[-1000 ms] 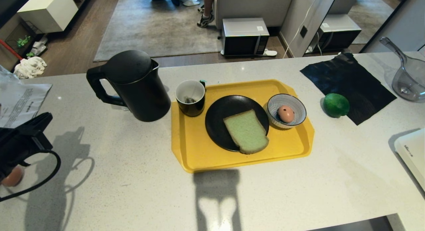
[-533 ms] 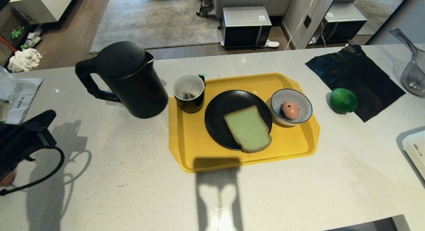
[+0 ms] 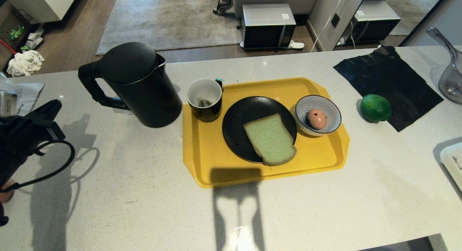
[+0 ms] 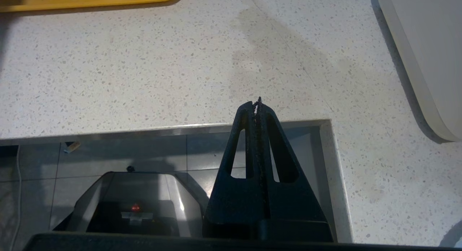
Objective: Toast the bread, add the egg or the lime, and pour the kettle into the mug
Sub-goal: Pick up the kettle
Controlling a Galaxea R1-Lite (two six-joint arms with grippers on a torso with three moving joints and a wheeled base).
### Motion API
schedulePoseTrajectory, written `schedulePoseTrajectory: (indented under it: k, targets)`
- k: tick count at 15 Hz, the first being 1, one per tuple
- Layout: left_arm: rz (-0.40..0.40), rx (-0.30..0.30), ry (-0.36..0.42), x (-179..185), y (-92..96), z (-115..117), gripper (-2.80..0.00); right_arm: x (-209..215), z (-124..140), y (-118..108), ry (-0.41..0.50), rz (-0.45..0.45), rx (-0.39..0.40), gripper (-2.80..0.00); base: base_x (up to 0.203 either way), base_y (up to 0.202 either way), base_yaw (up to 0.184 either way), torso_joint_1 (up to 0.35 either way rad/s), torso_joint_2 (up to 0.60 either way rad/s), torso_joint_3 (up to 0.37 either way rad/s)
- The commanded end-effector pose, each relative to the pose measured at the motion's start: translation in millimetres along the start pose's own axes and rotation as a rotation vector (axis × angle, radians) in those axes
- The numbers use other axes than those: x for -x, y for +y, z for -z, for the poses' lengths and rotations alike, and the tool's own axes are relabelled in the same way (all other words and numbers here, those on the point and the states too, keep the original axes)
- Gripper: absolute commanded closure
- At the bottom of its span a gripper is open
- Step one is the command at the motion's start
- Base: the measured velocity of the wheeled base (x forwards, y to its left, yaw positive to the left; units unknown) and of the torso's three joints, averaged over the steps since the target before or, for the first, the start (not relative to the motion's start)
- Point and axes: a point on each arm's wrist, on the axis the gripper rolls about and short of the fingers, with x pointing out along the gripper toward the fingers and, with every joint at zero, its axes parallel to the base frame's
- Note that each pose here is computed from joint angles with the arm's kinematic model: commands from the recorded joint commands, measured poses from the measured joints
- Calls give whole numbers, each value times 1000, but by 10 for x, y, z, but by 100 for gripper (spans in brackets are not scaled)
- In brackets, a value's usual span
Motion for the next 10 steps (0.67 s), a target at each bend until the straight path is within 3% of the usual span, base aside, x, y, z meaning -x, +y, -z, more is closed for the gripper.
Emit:
schedulePoseTrajectory:
  k: [1, 10]
  targets:
    - [-2, 3, 17, -138, 26, 168, 0, 0, 0, 0, 1, 0, 0, 0, 0, 0, 0, 0, 0, 0]
    - [23, 72, -26, -236, -49, 85, 0, 0, 1, 0, 0, 0, 0, 0, 0, 0, 0, 0, 0, 0]
